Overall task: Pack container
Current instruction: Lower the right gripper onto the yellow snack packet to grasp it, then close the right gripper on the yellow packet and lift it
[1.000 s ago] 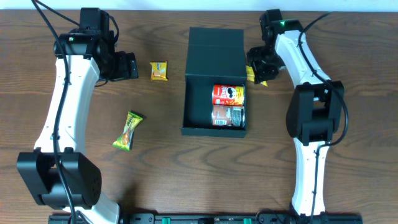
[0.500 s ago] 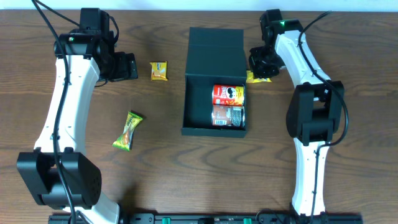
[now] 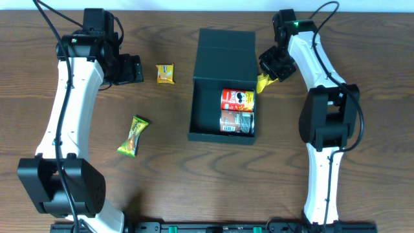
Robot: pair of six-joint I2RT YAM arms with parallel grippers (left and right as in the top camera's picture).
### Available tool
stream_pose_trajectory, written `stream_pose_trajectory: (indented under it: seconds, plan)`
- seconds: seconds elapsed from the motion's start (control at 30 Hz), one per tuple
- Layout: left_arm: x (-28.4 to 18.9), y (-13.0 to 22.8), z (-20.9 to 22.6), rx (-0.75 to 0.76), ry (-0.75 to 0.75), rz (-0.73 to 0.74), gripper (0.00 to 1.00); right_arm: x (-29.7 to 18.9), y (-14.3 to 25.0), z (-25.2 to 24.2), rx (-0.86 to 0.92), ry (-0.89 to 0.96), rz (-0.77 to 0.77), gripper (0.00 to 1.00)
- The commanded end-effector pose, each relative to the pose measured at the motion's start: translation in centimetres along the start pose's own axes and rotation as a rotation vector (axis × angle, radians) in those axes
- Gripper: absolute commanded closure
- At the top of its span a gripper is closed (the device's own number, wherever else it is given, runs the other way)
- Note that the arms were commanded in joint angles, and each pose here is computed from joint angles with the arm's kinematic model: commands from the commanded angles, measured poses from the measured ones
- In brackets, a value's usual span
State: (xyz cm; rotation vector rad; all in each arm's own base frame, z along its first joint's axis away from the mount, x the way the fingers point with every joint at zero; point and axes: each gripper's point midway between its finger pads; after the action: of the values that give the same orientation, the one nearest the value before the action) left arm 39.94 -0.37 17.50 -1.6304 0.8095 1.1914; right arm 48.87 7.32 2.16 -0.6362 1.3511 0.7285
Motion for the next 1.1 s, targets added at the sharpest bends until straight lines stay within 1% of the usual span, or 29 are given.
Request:
stream_pose_trajectory:
  seconds: [0.0, 0.07, 0.13, 0.23, 0.4, 0.67, 0.77, 0.83, 0.9, 0.97, 1.0, 1.03, 1.07]
  plan:
    - [-0.2, 0.0, 0.2, -0.007, -0.018, -0.009, 0.05, -0.3, -0.9, -0.9, -0.228, 0.026, -0.026, 0.83]
    - [-0.2, 0.0, 0.2, -0.007, -0.018, -0.008, 0.05, -0.3, -0.8, -1.0, -0.319, 0.031, -0.021, 0.84]
    - [-0.2, 0.0, 0.2, -0.007, -0.018, -0.008, 0.05, -0.4, -0.6, -1.2, -0.371, 0.038, -0.009, 0.86]
    - [-0.2, 0.0, 0.2, -0.007, -0.018, -0.008, 0.04, -0.7, -0.3, -1.4, -0.421, 0.047, 0.003, 0.88]
    - [-0.2, 0.0, 0.2, -0.009, -0.015, -0.007, 0.04, -2.2, -0.2, -1.3, -0.474, 0.05, 0.002, 0.87]
    - [-0.2, 0.0, 0.2, -0.019, -0.015, -0.008, 0.05, -7.2, 0.3, 0.0, -0.564, 0.035, -0.056, 0.91]
    - [-0.2, 0.0, 0.2, -0.019, -0.015, -0.008, 0.04, -8.9, 0.9, 0.6, -0.583, 0.027, -0.08, 0.94]
    - [-0.2, 0.0, 0.1, -0.019, -0.014, -0.008, 0.04, -9.9, 1.3, 0.9, -0.625, 0.031, -0.104, 0.9]
    - [-0.2, 0.0, 0.1, -0.019, -0.014, -0.008, 0.05, -10.6, 0.8, 0.2, -0.63, 0.097, -0.144, 0.84]
    - [-0.2, 0.0, 0.2, -0.019, -0.015, -0.008, 0.04, -10.7, 1.1, -0.7, -0.612, 0.136, -0.131, 0.82]
    - [-0.2, 0.0, 0.2, -0.019, -0.015, -0.008, 0.05, -10.5, 1.3, -1.0, -0.599, 0.146, -0.116, 0.79]
    - [-0.2, 0.0, 0.2, -0.019, -0.015, -0.008, 0.04, -10.3, 1.5, -1.5, -0.58, 0.164, -0.104, 0.67]
    - [-0.2, -0.1, 0.1, -0.019, -0.014, -0.009, 0.05, -10.1, 1.3, -2.2, -0.513, 0.199, -0.112, 0.51]
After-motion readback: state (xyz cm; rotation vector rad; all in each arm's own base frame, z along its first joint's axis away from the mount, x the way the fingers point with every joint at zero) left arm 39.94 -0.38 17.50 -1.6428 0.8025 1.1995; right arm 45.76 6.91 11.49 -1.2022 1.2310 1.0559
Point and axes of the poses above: each gripper's point midway between its finger pads, its own x axis out along the fingers, its own z axis along the line the jaws close on, y = z × x, and after that the axes turned 11 degrees about -x, right-handed
